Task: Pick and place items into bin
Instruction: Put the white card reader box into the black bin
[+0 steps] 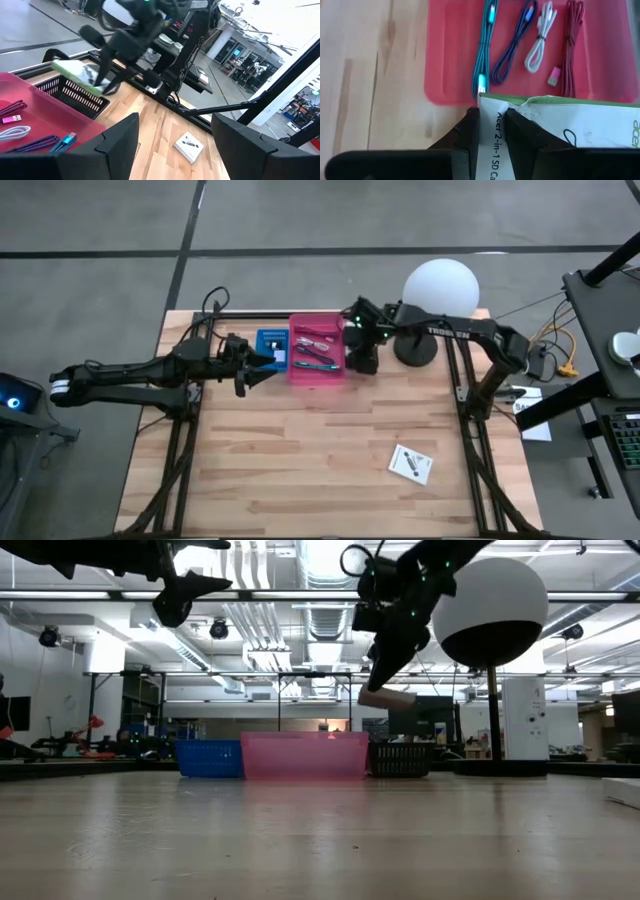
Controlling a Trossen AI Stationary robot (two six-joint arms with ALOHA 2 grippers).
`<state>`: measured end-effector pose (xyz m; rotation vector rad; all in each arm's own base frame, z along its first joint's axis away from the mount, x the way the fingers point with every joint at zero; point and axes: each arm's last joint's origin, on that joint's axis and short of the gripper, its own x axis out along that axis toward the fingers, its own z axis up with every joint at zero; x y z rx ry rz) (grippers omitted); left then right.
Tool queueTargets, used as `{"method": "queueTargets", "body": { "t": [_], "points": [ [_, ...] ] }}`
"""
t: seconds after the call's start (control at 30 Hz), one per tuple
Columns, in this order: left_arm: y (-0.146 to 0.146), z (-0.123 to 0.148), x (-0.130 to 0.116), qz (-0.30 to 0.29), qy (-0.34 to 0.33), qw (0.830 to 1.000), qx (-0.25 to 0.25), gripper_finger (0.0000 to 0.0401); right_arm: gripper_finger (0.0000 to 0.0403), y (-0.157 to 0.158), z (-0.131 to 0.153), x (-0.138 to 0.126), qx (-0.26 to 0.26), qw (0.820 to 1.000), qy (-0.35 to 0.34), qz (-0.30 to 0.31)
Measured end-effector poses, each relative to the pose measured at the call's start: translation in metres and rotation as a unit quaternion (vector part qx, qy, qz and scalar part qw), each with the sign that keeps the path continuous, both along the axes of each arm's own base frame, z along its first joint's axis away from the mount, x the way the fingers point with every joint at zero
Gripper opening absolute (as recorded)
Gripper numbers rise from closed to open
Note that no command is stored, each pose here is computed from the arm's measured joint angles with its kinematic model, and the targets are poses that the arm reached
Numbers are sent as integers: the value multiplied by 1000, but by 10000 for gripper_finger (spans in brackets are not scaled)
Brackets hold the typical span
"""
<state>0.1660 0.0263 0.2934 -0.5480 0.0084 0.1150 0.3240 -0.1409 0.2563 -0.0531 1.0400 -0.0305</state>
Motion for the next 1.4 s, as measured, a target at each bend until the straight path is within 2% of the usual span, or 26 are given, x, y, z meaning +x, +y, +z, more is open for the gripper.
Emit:
{"method": "queueTargets", "body": {
  "t": [0.07, 0.2, 0.53, 0.67, 0.9, 1.4],
  "points": [
    [0, 0, 0, 0, -1, 1000, 0, 232, 68, -9, -7, 0, 16, 1000, -16, -2],
    [0, 0, 0, 0, -2, 1000, 0, 232, 68, -19, -20, -1, 13, 1000, -20, -7],
    [0, 0, 1, 0, 0, 1000, -1, 232, 68, -24, -50, -3, 5, 999, 23, 37],
    [0, 0, 1, 1, -2, 1000, -13, 232, 68, -26, -63, 1, 10, 998, 43, 36],
    [0, 0, 0, 2, -4, 1000, -27, 232, 72, -28, -71, 1, 0, 998, 65, 19],
    [0, 0, 0, 2, -4, 1000, -27, 232, 183, -27, -63, 0, 3, 998, 62, 9]
  ]
}}
